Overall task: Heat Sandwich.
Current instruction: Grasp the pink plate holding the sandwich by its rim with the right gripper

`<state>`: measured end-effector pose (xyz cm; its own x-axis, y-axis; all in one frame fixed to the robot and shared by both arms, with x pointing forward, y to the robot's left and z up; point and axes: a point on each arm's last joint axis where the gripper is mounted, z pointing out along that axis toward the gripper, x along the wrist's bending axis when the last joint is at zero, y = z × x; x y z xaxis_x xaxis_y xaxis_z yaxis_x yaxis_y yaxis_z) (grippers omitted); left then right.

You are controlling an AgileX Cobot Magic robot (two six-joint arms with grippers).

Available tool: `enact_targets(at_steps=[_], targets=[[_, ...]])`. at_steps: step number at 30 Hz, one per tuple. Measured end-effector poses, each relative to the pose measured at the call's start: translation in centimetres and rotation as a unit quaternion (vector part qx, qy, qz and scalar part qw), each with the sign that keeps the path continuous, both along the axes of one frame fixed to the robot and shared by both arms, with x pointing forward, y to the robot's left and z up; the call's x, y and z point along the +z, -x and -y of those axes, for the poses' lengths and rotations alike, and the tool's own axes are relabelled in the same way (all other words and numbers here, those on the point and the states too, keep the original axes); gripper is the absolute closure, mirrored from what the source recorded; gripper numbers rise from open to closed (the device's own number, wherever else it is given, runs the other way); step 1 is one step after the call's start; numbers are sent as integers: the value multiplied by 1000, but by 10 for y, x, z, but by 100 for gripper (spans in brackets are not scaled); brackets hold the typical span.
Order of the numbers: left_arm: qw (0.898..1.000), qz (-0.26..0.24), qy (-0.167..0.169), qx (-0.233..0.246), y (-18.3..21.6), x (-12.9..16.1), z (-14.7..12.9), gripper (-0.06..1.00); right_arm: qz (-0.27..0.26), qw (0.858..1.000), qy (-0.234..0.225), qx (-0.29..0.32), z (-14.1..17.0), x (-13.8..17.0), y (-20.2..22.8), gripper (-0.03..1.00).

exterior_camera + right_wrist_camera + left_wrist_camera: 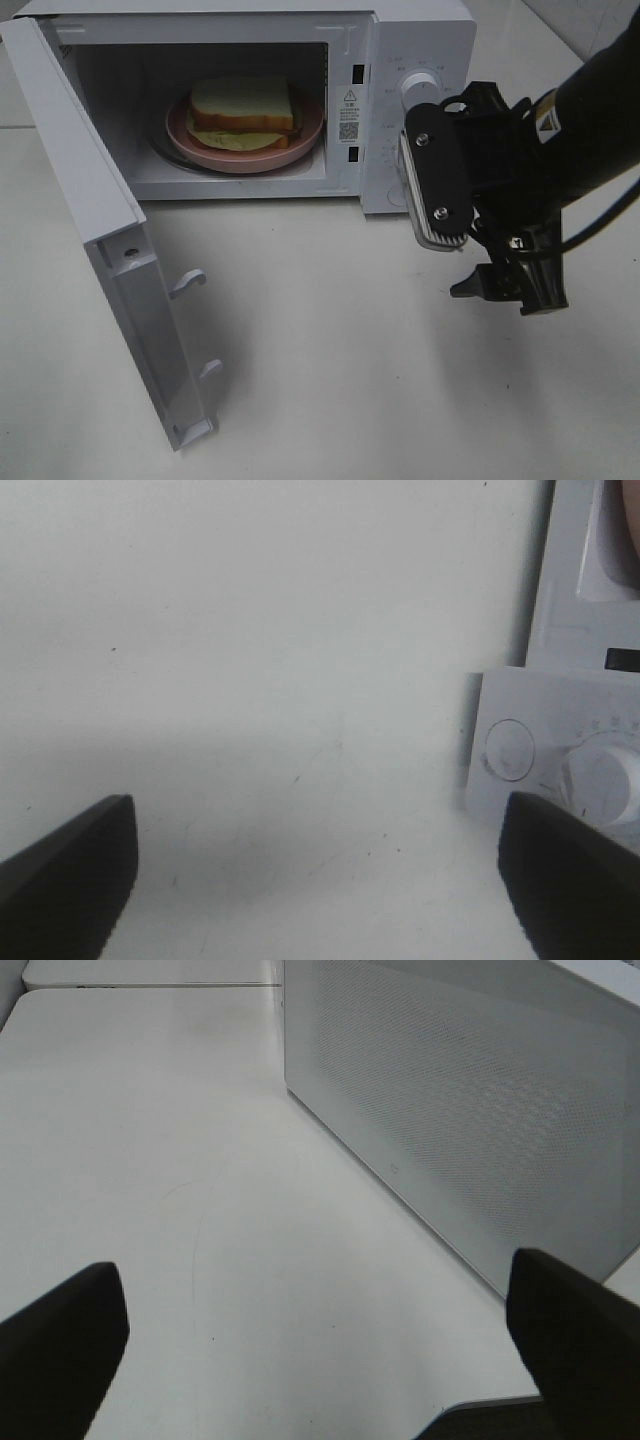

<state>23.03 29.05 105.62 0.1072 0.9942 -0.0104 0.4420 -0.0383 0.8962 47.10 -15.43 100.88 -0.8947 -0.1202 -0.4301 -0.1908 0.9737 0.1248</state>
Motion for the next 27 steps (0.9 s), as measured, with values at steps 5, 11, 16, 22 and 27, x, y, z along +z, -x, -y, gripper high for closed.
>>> enact_targets(at_steps=[5,11,16,22,27], targets=[[1000,0,0,0,0,0,0,-2,10,1000,-6,2,-11,1,-18,4],[1000,0,0,0,0,0,0,-2,15,1000,-4,11,-25,-1,-39,5],[1000,0,0,0,0,0,0,-2,21,1000,-5,16,-37,-2,-55,7],[1000,0,0,0,0,0,0,-2,42,998,-4,40,-61,-4,-74,8],[1000,0,0,0,0,0,0,-2,54,997,3,59,-71,-6,-89,9]])
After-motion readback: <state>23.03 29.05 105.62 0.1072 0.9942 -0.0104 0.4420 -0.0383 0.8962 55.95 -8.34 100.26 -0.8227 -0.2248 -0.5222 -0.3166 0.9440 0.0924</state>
